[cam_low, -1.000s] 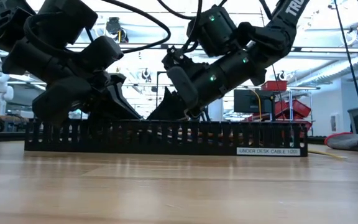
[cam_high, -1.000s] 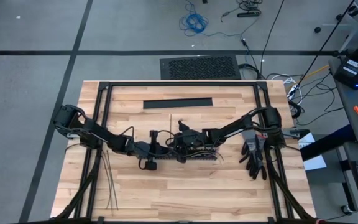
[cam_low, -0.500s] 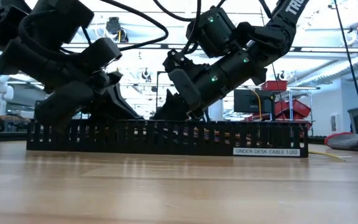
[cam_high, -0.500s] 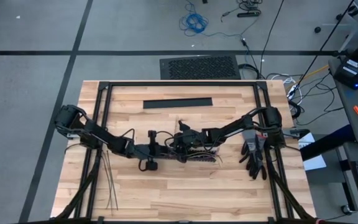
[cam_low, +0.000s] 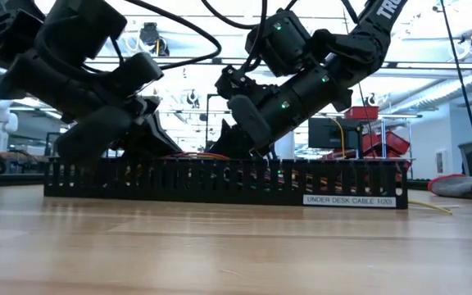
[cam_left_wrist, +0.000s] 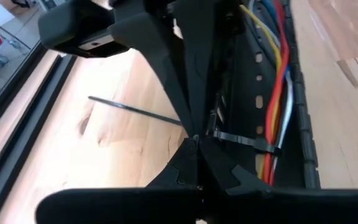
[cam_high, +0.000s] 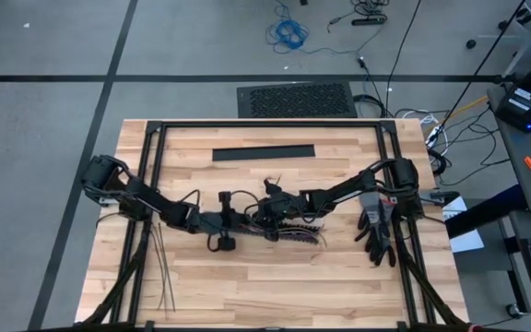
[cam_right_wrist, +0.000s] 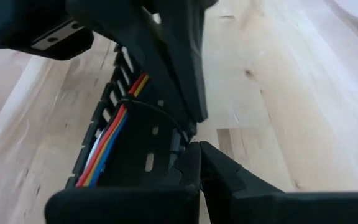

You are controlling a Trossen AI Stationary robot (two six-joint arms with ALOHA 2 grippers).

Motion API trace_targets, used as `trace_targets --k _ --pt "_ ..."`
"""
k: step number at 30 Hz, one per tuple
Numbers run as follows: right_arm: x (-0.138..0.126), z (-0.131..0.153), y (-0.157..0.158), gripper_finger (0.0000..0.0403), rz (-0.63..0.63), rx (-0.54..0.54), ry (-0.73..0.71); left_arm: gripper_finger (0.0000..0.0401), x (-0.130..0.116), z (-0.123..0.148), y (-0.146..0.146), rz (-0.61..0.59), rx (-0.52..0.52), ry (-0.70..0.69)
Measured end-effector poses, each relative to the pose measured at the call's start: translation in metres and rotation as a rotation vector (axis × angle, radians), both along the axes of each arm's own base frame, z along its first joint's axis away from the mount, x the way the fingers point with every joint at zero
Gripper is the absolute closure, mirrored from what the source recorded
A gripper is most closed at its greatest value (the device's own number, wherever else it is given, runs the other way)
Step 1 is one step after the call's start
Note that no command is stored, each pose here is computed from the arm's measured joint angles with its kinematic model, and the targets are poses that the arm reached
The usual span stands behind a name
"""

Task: Ziptie cables
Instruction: Put the zip-tied cable into the black cable duct

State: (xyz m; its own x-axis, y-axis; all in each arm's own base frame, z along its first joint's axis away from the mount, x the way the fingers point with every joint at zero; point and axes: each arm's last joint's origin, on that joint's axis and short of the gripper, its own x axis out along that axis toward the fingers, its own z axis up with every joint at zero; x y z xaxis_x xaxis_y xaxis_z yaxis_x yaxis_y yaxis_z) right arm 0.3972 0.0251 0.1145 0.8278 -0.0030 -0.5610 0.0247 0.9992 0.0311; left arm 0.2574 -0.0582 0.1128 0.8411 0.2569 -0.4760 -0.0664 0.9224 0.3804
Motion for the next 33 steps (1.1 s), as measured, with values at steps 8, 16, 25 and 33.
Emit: trace_targets --k 8,16,25,33 --pt "0.006 0.005 -0.003 0.0403 0.044 -0.06 0.015 0.04 0.002 -0.001 0.001 0.012 -0.013 -0.008" --pt "0.018 0.02 -0.003 0.0403 0.082 -0.185 0.135 0.04 0.003 -0.001 0.002 0.019 -0.012 -0.017" --pt "0.026 0.034 -0.005 0.0403 0.174 -0.229 0.199 0.0401 0.003 0.0 0.001 0.017 -0.013 -0.027" --pt "0.032 0.016 -0.01 0.0403 0.183 -0.226 0.209 0.0401 0.005 0.002 0.0 -0.002 0.001 -0.037"
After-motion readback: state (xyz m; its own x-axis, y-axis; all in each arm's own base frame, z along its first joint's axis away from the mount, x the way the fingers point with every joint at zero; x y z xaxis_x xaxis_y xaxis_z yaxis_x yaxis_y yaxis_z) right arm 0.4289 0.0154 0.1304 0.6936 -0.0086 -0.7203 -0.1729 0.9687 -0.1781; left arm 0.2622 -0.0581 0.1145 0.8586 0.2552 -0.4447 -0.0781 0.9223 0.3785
